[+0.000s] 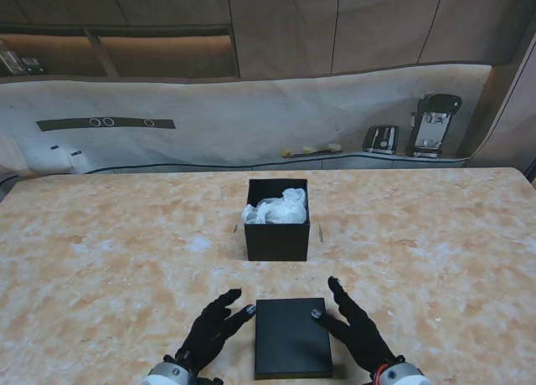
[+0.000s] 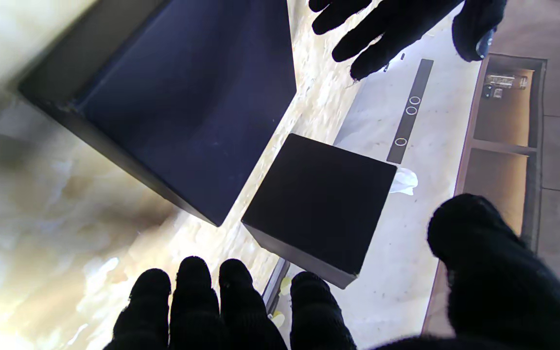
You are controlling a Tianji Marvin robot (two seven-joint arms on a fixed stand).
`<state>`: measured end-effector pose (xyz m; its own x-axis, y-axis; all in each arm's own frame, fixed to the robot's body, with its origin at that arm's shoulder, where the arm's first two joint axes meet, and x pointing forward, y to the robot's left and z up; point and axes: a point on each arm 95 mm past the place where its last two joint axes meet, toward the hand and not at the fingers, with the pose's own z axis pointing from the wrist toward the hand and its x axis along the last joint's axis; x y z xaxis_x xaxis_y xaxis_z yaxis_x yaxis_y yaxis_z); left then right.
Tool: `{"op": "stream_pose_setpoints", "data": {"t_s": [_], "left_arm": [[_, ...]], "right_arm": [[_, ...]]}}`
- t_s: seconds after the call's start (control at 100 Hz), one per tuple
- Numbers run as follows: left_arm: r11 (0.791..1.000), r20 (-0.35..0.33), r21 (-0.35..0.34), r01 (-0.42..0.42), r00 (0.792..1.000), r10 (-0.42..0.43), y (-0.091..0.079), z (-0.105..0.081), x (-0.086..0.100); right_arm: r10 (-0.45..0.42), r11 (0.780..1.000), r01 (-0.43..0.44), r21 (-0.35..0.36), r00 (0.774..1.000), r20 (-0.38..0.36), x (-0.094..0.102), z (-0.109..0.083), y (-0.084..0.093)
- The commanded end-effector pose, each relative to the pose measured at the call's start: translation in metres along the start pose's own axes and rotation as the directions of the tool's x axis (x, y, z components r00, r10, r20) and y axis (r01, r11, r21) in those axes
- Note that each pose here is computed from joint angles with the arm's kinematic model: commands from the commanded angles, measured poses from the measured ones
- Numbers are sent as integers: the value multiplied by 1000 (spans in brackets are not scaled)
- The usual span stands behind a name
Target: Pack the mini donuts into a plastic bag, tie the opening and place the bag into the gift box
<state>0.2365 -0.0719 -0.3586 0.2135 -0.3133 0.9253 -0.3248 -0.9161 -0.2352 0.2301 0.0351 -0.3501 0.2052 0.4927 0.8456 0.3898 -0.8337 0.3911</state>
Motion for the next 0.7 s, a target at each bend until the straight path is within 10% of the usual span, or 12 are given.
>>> {"op": "stream_pose_setpoints", "data": {"t_s": [0.0, 0.69], "left_arm": [[1000, 16, -24, 17, 1000, -16, 7, -1, -1], [995, 70, -17, 98, 993, -97, 28, -7, -3]], "right_arm": [[28, 999, -29, 20, 999, 30, -6, -4, -12], [55, 998, -56, 12, 998, 42, -9, -6, -24]]}}
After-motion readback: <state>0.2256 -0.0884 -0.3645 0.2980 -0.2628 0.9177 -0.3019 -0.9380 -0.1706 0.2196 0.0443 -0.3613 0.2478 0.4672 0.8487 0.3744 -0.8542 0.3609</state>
